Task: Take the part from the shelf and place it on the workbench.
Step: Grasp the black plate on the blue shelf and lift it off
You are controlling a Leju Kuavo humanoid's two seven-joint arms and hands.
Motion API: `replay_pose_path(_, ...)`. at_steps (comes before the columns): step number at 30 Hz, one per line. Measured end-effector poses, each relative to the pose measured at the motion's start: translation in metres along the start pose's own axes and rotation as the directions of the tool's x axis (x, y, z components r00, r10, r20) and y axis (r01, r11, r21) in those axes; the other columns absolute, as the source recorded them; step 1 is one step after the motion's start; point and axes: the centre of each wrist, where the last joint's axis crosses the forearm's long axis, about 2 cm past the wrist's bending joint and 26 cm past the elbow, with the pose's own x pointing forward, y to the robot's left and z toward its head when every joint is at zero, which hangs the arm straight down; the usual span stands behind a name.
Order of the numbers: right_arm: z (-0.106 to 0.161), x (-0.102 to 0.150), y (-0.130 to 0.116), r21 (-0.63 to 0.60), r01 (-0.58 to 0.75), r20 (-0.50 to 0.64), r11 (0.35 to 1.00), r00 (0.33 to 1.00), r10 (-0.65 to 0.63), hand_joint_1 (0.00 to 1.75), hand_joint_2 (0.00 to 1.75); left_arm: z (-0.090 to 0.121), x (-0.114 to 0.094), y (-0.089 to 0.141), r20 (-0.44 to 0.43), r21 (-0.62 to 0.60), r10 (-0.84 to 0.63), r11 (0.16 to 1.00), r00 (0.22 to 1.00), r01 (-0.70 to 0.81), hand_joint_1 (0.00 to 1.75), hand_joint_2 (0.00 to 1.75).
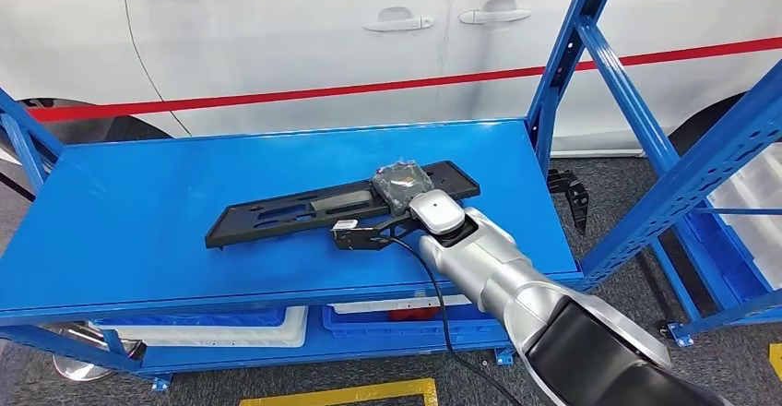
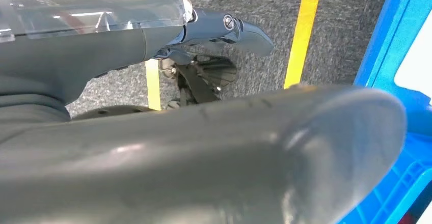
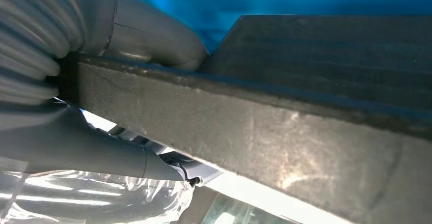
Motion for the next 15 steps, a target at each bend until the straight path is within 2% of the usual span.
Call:
replay_pose_path(5,0.001,-0.004,-0.002,-0.095,0.081,-0.009,0.992,0.997,-0.082,1.73,1.75,0.0,0.001,0.0,0.021,0.002,0.0,1.0,1.0,0.0,0.0,0.0)
replay_pose_path(9,0.005,-0.009,-0.005,-0.228,0.216,0.049,0.949,0.976,-0.211,1.73,1.75,-0.001,0.002,0.0,0.049,-0.012,0.018,1.0,0.999,-0.017,0.0,0.0)
replay_pose_path(12,0.014,-0.011,-0.003,-0.331,0.395,0.144,0.857,0.919,-0.368,1.73,1.75,-0.001,0.002,0.0,0.067,-0.03,0.04,0.999,0.997,-0.038,0.0,0.0)
replay_pose_path(15,0.027,-0.015,-0.012,-0.437,0.557,0.258,0.706,0.83,-0.495,1.73,1.75,-0.001,0.002,0.0,0.079,-0.038,0.048,0.998,0.996,-0.045,0.0,0.0)
